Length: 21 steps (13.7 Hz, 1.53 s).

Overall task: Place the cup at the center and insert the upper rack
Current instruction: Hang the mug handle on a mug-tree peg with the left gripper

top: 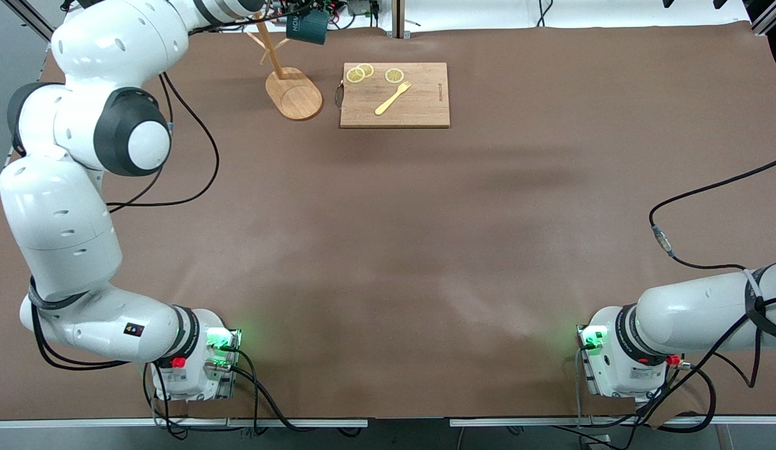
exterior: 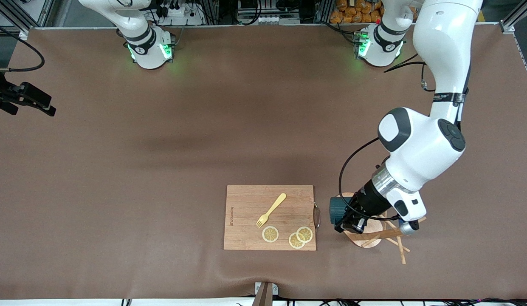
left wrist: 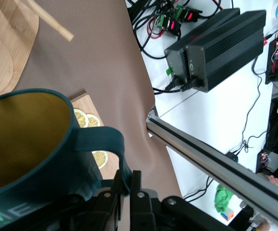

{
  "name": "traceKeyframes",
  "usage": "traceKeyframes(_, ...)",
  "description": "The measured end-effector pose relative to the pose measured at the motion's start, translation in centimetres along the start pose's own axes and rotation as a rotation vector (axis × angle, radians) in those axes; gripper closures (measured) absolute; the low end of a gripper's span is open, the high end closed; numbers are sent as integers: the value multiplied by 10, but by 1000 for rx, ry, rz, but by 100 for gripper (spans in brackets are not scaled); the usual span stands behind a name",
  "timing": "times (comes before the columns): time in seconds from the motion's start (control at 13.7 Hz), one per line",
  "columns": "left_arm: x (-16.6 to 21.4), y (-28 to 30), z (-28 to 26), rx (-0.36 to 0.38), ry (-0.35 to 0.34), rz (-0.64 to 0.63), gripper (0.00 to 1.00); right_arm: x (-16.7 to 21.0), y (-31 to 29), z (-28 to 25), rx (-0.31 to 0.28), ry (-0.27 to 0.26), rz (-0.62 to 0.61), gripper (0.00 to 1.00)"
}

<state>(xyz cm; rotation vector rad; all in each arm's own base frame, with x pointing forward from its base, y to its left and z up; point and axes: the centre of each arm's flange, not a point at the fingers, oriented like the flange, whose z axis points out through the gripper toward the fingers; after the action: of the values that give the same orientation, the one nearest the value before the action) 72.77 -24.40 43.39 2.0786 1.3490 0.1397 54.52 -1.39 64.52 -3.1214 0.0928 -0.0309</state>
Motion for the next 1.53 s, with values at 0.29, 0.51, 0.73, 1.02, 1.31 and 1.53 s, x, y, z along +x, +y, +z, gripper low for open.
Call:
traceKeyframes(0.29, 36, 1, -16, -29, -25, -75, 92, 0, 0, 0, 0, 0, -1, 0)
traceKeyframes(0.51, 56, -2, -21, -43, -42, -135, 92, 0, -1, 0, 0, -1, -1, 0)
traceKeyframes(0.73, 63, -6, -18, -37, -41, -148, 92, 0, -1, 0, 0, -1, -2, 0)
traceKeyframes(1.02, 67, -10, -14, -29, -39, -140, 92, 0, -1, 1, 0, -2, -2, 0)
traceKeyframes(1.31, 80, -23, -8, 29, -82, 13, 92, 0, -1, 1, 0, -3, -3, 0)
traceKeyframes(1.53, 89, -24, -13, 18, -108, 40, 92, 0, -2, 1, 0, -3, -3, 0)
